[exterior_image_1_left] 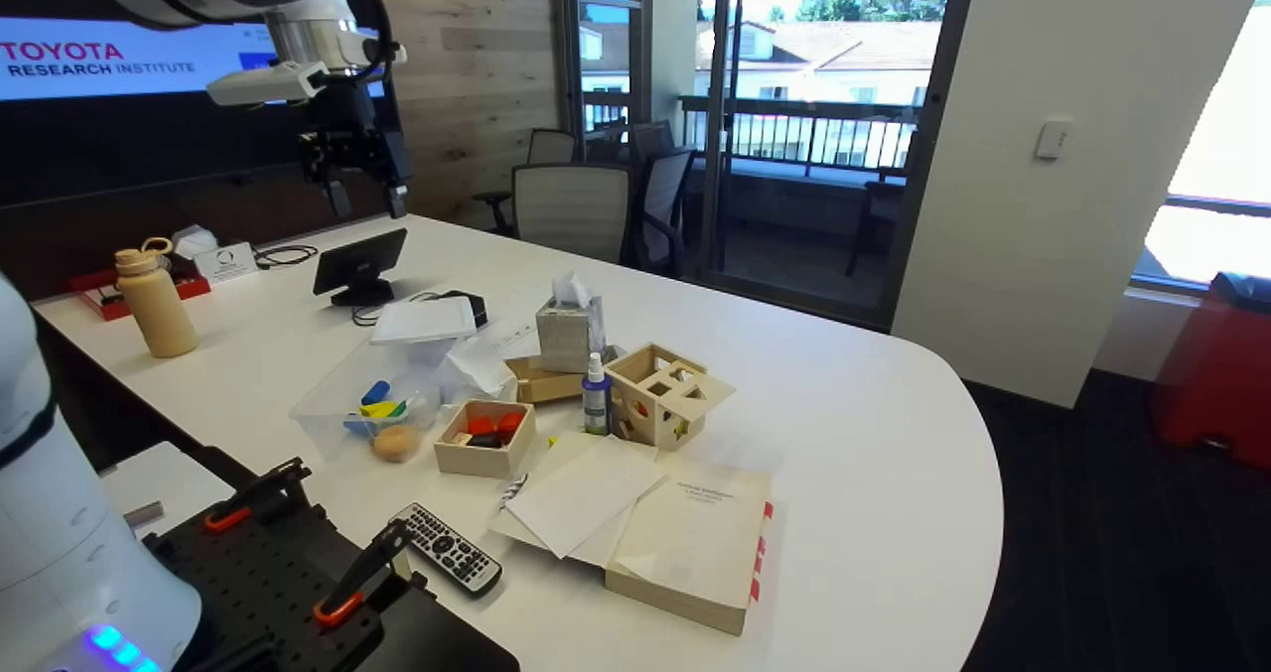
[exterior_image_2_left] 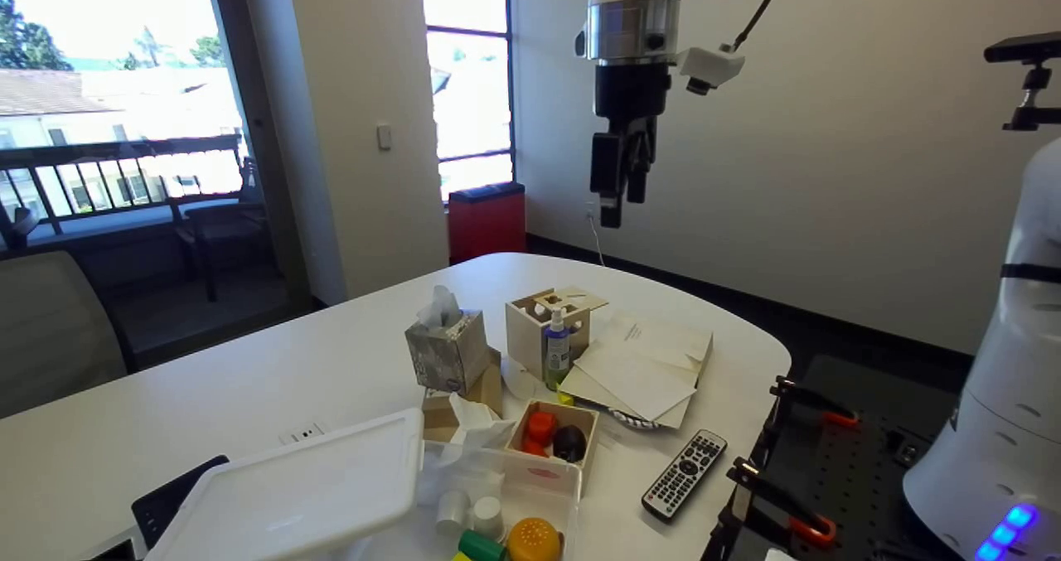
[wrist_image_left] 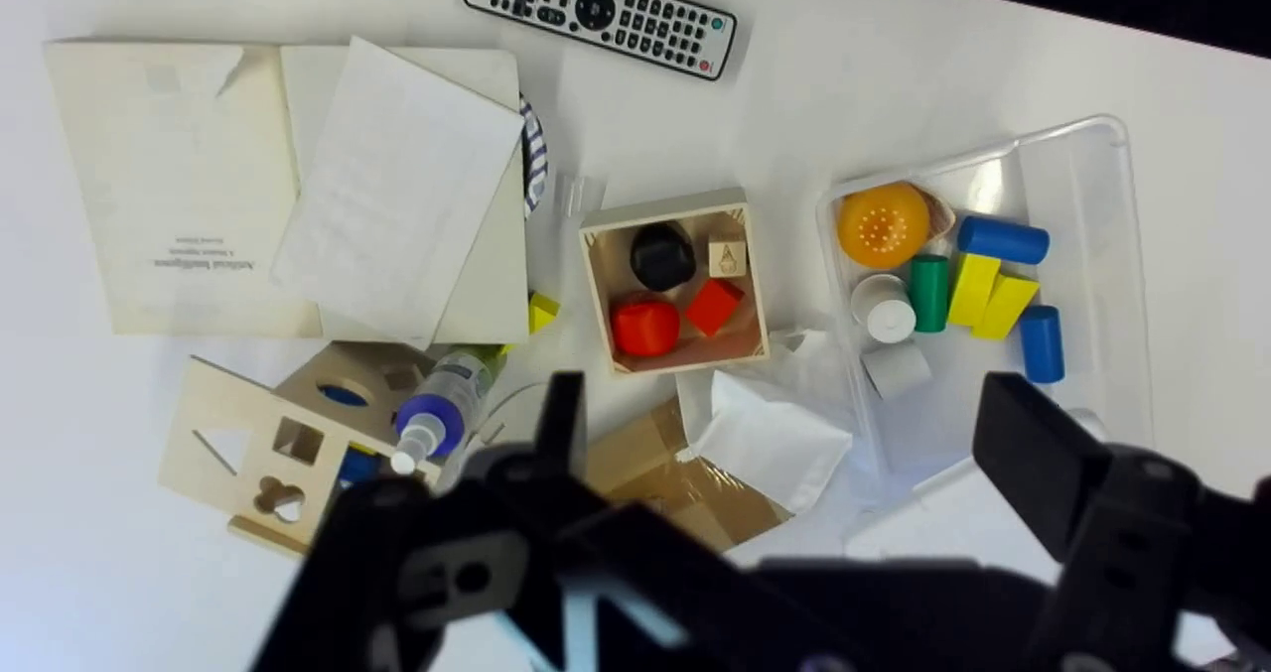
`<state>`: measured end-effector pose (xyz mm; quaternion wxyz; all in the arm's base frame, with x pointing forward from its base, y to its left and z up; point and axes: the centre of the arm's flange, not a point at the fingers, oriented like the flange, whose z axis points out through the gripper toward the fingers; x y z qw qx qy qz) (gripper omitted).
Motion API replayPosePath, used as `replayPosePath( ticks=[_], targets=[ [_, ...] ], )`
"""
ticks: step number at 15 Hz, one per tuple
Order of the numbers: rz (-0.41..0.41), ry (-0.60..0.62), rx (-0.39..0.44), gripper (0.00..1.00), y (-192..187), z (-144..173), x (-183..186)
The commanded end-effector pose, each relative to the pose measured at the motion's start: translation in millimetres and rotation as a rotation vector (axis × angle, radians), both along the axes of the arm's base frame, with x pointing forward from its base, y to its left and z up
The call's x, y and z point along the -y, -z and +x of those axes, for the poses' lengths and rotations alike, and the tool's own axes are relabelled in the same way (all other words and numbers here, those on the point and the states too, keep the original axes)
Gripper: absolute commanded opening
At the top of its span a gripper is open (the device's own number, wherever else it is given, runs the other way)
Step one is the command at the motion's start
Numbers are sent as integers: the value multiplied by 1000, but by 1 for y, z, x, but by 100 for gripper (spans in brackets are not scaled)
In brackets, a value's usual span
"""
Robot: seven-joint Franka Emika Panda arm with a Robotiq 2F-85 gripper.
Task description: Place the bottle next to the box
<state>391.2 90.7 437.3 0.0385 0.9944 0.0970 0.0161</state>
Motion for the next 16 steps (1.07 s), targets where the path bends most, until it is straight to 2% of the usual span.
replayPosePath(
  ticks=[1, 6, 9, 12, 16],
  targets=[
    [-3, 12, 5, 100, 17, 86, -27],
    [9, 105, 41, 100, 50, 182, -18],
    [1, 194, 26, 100, 76, 226, 16],
    [4, 278, 3, 100, 101, 245, 58],
    [21, 379, -47, 100, 138, 238, 108]
  ],
)
